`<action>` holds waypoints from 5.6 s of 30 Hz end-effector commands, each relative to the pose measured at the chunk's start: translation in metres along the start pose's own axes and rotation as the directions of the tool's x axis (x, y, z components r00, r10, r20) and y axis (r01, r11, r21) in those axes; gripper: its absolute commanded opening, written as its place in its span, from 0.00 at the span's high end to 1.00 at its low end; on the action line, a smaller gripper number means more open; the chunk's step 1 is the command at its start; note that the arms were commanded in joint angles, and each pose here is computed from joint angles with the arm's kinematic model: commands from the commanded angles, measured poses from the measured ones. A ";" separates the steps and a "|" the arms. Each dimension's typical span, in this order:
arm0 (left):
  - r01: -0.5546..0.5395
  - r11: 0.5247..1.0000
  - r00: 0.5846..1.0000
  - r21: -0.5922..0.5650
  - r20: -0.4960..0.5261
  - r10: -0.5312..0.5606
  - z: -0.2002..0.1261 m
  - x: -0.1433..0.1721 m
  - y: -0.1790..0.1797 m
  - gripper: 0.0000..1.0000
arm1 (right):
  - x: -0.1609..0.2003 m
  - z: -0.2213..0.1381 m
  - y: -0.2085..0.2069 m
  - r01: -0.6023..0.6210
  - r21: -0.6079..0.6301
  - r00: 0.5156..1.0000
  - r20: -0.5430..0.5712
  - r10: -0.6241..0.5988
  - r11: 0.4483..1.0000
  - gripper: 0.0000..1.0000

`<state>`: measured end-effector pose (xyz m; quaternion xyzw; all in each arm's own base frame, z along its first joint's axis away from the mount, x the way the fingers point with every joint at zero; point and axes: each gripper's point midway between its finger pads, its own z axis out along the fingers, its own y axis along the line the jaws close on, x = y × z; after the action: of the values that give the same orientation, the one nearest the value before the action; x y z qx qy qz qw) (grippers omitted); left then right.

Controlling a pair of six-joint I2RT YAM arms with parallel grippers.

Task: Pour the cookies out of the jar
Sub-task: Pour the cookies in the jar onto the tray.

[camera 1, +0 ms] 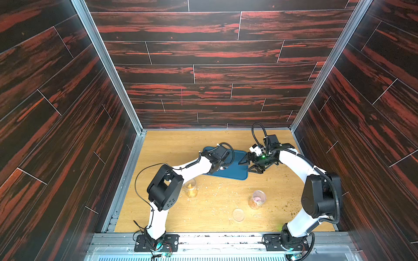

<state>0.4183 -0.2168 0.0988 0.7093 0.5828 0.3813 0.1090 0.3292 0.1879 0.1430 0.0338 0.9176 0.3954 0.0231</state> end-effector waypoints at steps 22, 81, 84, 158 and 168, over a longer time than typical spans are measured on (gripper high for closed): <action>0.113 0.992 0.993 -0.058 0.044 -0.110 -0.017 -0.009 0.037 1.00 | 0.001 -0.010 0.011 0.017 -0.017 1.000 0.012 -0.017 1.000 0.15; 0.503 0.721 0.696 0.477 0.271 -0.665 -0.071 -0.012 0.011 1.00 | -0.008 -0.010 0.044 0.045 -0.198 0.997 0.075 -0.030 0.979 0.15; 0.508 0.705 0.680 0.495 0.272 -0.681 -0.074 -0.012 0.011 1.00 | -0.006 -0.004 0.044 0.024 -0.224 0.999 0.051 -0.013 0.974 0.15; 0.226 -0.767 -0.022 0.600 -0.784 -0.620 -0.115 -0.071 0.029 0.82 | 0.006 0.000 0.040 0.064 -0.183 0.993 0.108 -0.045 0.981 0.15; 0.055 -0.849 -0.089 0.525 -0.845 -0.528 -0.107 -0.066 0.050 0.80 | 0.005 0.006 0.033 0.042 -0.184 0.993 0.112 -0.022 0.982 0.15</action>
<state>0.3770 -0.3123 0.1376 -0.1298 0.8787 -0.4535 -0.0730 0.3262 0.2147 0.1530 0.0401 0.8785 0.4712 0.0672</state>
